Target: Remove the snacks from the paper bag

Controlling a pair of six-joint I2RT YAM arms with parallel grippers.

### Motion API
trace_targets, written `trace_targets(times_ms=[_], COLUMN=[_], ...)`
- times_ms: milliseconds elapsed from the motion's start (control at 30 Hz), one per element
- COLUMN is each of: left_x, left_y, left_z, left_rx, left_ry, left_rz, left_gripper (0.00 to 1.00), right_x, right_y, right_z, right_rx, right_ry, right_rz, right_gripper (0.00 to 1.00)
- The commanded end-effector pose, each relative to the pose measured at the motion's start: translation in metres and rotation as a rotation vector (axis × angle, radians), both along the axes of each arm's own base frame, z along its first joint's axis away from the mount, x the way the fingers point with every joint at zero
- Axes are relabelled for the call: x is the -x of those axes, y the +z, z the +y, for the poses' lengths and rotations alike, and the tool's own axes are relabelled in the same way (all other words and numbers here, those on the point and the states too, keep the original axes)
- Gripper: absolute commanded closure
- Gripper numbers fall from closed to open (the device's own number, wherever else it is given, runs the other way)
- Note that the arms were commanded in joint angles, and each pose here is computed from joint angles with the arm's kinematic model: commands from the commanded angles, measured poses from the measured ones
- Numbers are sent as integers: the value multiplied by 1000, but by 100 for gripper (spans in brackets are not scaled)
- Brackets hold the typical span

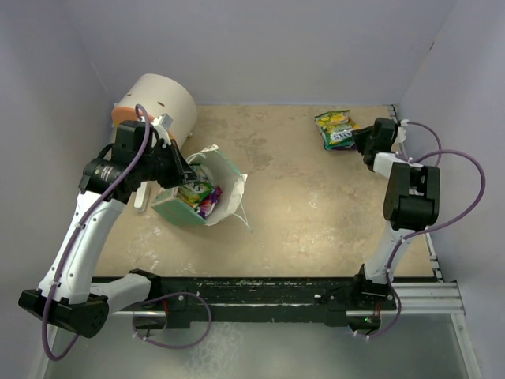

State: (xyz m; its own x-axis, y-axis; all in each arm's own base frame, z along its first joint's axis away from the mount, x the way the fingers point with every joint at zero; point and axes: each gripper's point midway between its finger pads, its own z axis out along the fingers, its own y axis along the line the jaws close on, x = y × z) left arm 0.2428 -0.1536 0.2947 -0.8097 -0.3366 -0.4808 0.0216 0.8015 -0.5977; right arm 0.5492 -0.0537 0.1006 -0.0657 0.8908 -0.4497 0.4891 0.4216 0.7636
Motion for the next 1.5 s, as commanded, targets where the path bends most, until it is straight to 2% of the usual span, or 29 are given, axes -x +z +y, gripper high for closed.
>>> trace_targets(times_ms=[0,133,233,467,667,867,1000,1167,1300,1467], left_x=[-2,-1,0,5,8,14,20,23,24,26], left_y=[19,20,21,21,23,25,21,17,20,25], left_z=[-1,-1,-1,-1,-5,-10,-11,-13,-15,-17], left_rx=[18,19,18,18,37,60,71,80,84,91], left_ry=[-1,-7,-12,-24,-57,-103,-121,-137,-154,-176], left_rz=[-56,-59,-59,-65,-79,-103,-99,-87,-98,-115], left_gripper=[100,100,100,100,100,100,100,100,100,100], right_x=[8,21,33,55,71,107,175,273,324,343], right_y=[42,53,55,68,102,148,177,199,195,178], right_z=[-12,-14,-15,-2,63,199,291,358,397,440], right_rx=[83,138,171,296,387,559,576,686,766,875], right_ry=[3,22,38,177,395,854,1150,1390,1548,1597], right_rz=[-61,-53,-31,3,-81,-299,-580,-904,-1000,-1036], right_gripper=[64,50,45,42,42,42,42,39,37,38])
